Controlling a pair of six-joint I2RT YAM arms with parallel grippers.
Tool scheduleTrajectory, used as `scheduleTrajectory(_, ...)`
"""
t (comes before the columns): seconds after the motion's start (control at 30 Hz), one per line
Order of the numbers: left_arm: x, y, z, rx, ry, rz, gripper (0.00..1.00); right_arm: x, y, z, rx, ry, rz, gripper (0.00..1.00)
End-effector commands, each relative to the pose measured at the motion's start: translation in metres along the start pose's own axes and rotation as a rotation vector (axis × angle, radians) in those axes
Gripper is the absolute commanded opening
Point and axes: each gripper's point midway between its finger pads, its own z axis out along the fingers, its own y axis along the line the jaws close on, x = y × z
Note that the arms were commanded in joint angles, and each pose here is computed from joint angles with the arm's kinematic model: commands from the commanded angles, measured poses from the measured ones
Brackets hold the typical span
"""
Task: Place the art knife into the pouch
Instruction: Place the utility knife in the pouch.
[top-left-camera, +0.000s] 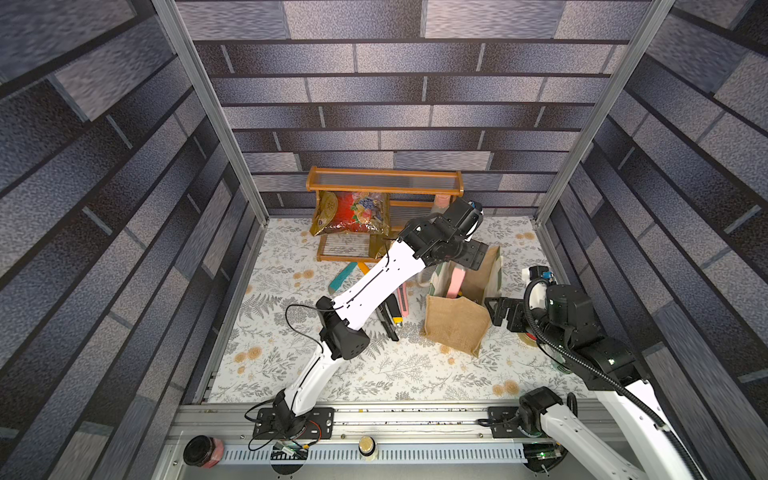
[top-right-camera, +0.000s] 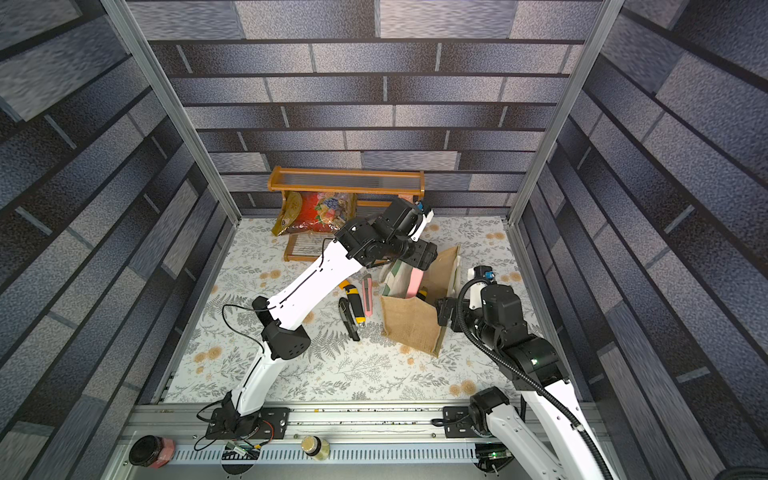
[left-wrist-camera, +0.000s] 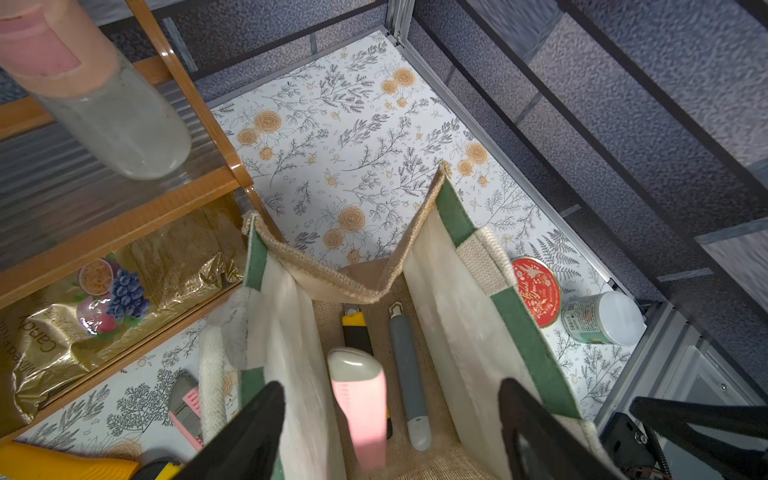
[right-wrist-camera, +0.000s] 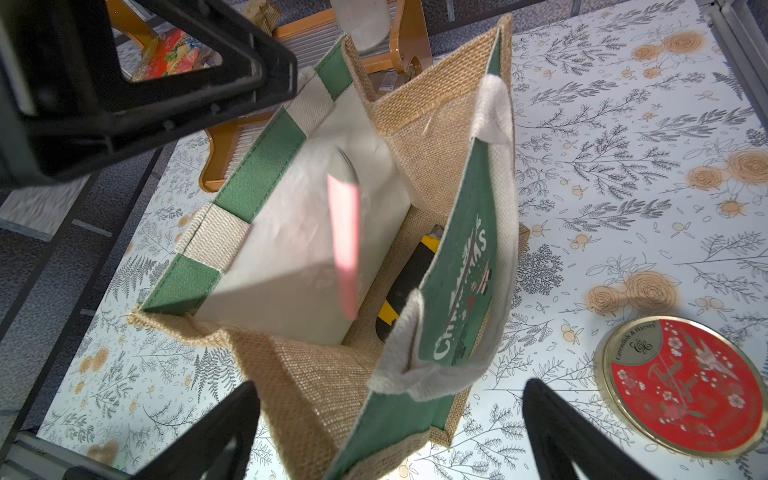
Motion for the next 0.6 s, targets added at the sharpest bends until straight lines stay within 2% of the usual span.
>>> scheduleTrajectory(0.0,-0.010,-0.002,-0.019,0.010,-0.035,0.023,1.00,0.003,-0.003,-0.003,0.015,0.016,0.010,1.00)
scheduleTrajectory(0.33,-0.016,0.012,-0.040,-0.055,-0.059,0.053,1.00,-0.001,-0.001,-0.005,0.012,0.008,-0.003,1.00)
scheduleTrajectory(0.57,-0.017,0.031,-0.067,-0.178,-0.070,0.116,1.00,-0.005,0.001,-0.012,0.003,-0.009,-0.012,1.00)
